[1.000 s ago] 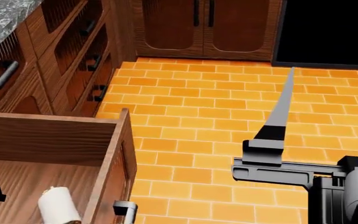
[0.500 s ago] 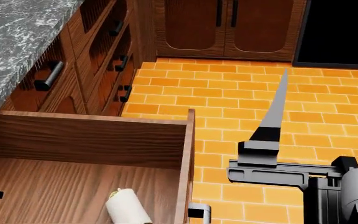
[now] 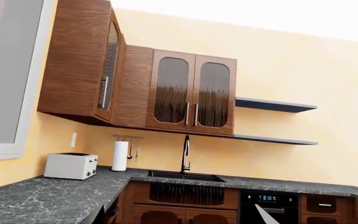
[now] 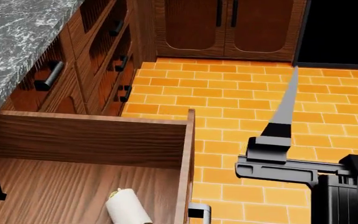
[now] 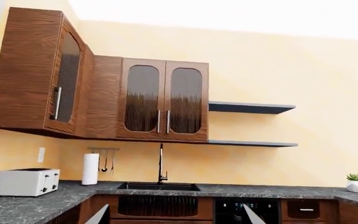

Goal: Close the right drawer.

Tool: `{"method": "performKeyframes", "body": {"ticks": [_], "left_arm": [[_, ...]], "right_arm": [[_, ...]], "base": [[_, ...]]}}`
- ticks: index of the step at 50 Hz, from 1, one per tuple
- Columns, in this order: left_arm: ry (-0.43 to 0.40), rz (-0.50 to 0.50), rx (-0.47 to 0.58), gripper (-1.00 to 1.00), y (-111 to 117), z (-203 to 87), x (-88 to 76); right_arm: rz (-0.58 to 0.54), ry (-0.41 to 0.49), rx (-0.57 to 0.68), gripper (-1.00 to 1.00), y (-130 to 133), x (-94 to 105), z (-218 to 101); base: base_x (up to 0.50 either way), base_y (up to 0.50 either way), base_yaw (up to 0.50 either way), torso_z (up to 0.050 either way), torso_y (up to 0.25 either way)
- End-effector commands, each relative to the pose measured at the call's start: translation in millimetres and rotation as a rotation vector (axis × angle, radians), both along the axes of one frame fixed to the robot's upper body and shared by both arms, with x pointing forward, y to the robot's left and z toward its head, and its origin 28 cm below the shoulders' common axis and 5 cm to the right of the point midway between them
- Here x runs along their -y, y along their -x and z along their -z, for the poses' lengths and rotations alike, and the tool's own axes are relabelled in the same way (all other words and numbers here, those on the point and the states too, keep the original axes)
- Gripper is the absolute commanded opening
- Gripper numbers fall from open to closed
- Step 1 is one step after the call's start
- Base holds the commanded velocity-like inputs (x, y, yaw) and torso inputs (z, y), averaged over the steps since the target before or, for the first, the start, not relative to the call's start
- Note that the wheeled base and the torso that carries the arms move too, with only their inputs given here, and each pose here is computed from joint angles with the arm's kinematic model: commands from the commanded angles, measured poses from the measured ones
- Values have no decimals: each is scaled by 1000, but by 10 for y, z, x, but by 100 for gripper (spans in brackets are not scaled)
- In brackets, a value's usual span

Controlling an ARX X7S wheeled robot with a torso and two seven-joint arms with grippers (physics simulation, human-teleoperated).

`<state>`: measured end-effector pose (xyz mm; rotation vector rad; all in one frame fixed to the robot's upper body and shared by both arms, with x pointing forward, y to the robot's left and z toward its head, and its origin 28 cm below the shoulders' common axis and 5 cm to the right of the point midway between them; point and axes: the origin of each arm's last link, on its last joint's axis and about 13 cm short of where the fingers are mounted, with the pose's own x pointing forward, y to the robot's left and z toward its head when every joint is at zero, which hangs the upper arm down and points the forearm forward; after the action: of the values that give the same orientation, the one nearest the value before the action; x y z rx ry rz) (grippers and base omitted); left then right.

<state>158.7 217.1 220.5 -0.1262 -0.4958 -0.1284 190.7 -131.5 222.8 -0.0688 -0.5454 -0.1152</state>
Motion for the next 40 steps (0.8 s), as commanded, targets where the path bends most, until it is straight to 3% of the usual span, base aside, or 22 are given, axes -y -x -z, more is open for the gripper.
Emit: {"method": "performKeyframes", "body": {"ticks": [1,10,12,17,30,40], "left_arm": [[3,2,-3,100,-3,-1,-4],[1,-3,-3,100,-12,3,-4],[-2,0,-5,100,-10,15,1],[0,-3,-5,100,-11,18,-3],[1,-6,-10,100,-26,26,-6],[0,-16,-19,100,-70,43,-18]], "right_arm": [[47,-36,-38,100,-111,97,42],[140,-101,-175,100,-270,284,331],[168,-53,-217,100,-263,321,461],[201,-71,-280,100,-239,394,661],[183,-55,-416,100,-321,369,1038],[144,-72,-509,100,-567,389,1376]], "base": [[0,0,0,0,0],[0,0,0,0,0],[0,0,0,0,0],[0,0,0,0,0],[0,0,0,0,0],[0,0,0,0,0]]}}
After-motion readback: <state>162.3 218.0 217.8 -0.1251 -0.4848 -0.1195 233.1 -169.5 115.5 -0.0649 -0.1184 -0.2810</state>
